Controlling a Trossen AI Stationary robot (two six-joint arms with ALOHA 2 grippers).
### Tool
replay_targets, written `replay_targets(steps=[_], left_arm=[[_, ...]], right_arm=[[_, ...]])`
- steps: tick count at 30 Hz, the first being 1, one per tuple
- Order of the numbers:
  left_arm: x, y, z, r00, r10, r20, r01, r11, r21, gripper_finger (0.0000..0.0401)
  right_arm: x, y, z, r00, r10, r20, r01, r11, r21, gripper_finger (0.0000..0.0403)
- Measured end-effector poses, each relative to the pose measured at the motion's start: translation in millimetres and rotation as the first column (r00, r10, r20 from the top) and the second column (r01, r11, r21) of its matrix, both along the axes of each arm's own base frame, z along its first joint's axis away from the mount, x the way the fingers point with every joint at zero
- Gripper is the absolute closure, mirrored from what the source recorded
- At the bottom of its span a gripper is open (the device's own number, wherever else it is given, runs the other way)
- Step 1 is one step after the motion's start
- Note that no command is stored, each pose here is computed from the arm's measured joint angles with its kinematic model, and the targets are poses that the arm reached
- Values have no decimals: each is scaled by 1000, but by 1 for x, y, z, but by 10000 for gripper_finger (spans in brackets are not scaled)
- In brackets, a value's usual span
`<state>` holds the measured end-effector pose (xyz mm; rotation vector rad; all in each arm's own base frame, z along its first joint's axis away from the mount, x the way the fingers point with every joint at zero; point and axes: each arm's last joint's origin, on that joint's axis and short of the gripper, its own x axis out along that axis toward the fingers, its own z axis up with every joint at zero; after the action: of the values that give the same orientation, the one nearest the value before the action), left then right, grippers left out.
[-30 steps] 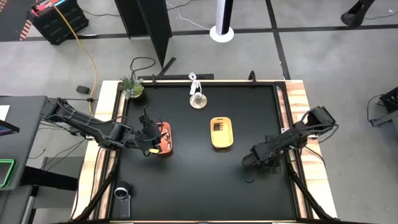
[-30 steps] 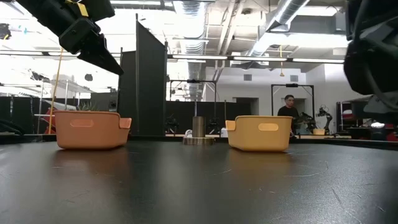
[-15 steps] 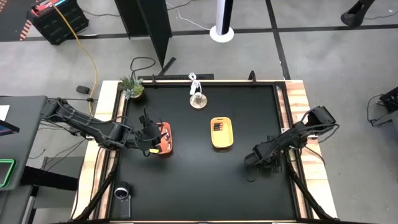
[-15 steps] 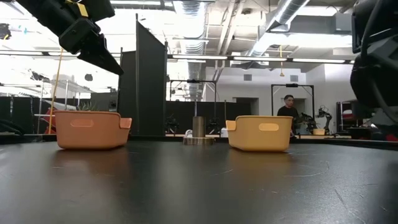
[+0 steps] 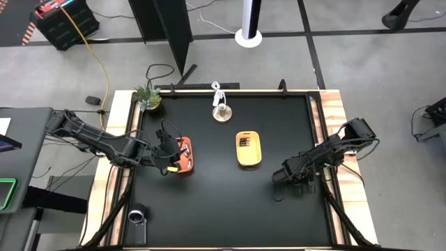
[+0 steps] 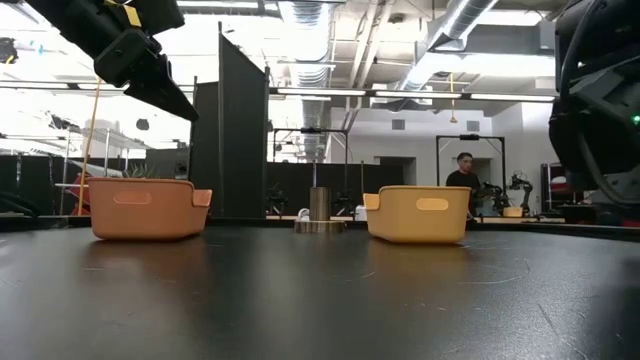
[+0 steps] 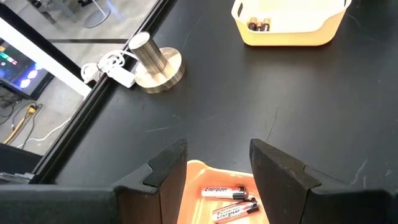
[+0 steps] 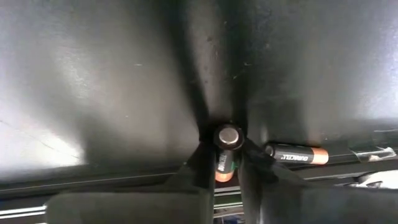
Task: Sort batteries
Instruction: Put the black battery into the yellow bin
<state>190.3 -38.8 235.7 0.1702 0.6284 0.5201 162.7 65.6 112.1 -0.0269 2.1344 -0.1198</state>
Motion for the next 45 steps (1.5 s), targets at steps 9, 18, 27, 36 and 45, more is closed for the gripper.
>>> replay_targets(steps=[9, 18, 27, 36, 45], left_arm=[[0, 0, 0, 1000, -1, -8, 1, 1000, 3, 232], [0, 0, 0, 1000, 0, -7, 0, 1000, 2, 232], [0, 0, 0, 1000, 2, -5, -2, 1000, 0, 232], [0, 0, 0, 1000, 3, -4, -3, 1000, -1, 232], [0, 0, 0, 1000, 3, -4, -3, 1000, -1, 232]], right_arm=[[3, 1, 1, 1000, -14, 11, 14, 1000, 3, 366], [22, 9, 12, 995, -2, 103, 0, 1000, 24, 381], [52, 21, 34, 970, -5, 243, -13, 997, 71, 382], [81, 28, 67, 926, 2, 377, -28, 998, 64, 383], [115, 17, 122, 839, 38, 543, -19, 999, -41, 383]])
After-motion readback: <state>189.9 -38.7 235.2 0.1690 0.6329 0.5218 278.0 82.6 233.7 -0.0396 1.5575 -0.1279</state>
